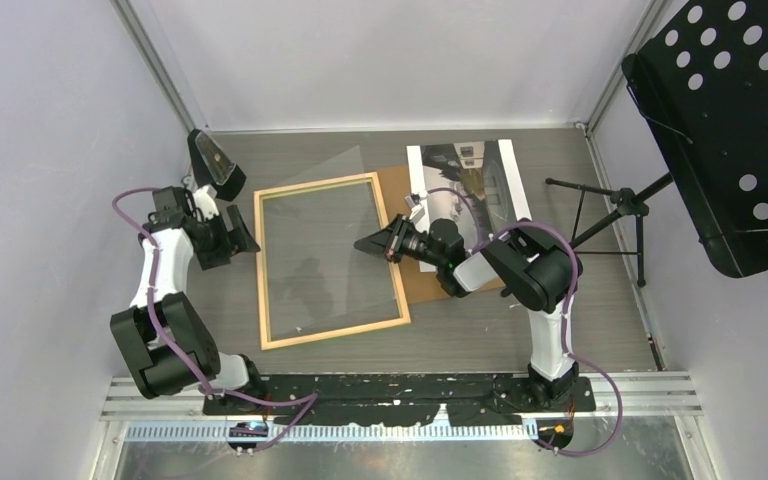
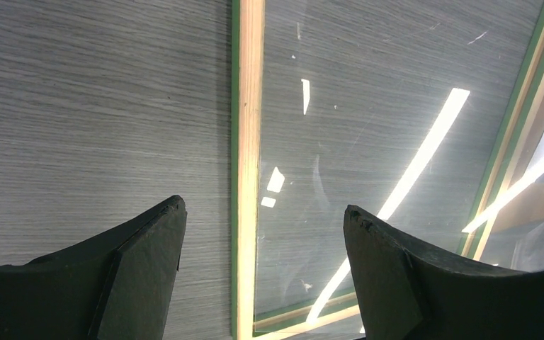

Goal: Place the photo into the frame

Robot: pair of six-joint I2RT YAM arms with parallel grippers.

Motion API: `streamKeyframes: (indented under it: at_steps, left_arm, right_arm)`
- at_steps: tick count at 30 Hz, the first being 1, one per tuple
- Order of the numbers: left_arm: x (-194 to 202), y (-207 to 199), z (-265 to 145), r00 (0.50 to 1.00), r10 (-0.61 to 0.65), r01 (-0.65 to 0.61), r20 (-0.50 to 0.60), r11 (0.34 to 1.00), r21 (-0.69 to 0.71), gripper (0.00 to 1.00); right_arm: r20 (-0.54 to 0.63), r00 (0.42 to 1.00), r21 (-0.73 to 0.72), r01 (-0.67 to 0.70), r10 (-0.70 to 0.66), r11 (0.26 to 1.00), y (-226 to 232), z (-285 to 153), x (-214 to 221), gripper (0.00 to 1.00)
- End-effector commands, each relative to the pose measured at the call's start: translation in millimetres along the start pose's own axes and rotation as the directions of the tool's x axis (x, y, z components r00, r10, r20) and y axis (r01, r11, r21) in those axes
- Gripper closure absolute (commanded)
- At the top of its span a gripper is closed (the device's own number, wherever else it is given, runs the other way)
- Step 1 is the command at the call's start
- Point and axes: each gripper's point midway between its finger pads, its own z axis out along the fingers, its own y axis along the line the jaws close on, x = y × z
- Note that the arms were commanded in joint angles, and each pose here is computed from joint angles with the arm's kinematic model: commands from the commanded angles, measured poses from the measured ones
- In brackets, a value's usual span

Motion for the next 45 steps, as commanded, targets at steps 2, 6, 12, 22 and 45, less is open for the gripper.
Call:
streamKeyframes:
  at_steps: [2,6,12,22,45]
  left_arm:
    - [-9,-3,-5,0.999,0.015,-0.016,0.046,1.000,0.019,0.20]
    - [-8,-2,-5,0.999,0.013,-0.014,0.044,1.000,0.018,0.20]
    - [-8,-1,-5,0.999,0.011,-0.012,0.044,1.000,0.016,0.20]
    - [-8,0,-4,0.999,0.009,-0.009,0.045,1.000,0.014,0.20]
    - [-8,1,-4,0.999,0.005,-0.005,0.042,1.000,0.016,0.20]
  right_arm:
    - [0.029,0.998,-0.077,0.057,-0.055,0.995,27,2,-6,0.94]
    - [0.033,0.998,-0.075,0.060,-0.058,0.995,27,1,-7,0.94]
    - [0.037,0.997,-0.075,0.065,-0.062,0.995,27,0,-7,0.94]
    - [0.047,0.997,-0.063,0.071,-0.068,0.995,23,-2,-6,0.95]
    - [0.046,0.997,-0.038,0.065,-0.063,0.997,15,-3,-4,0.95]
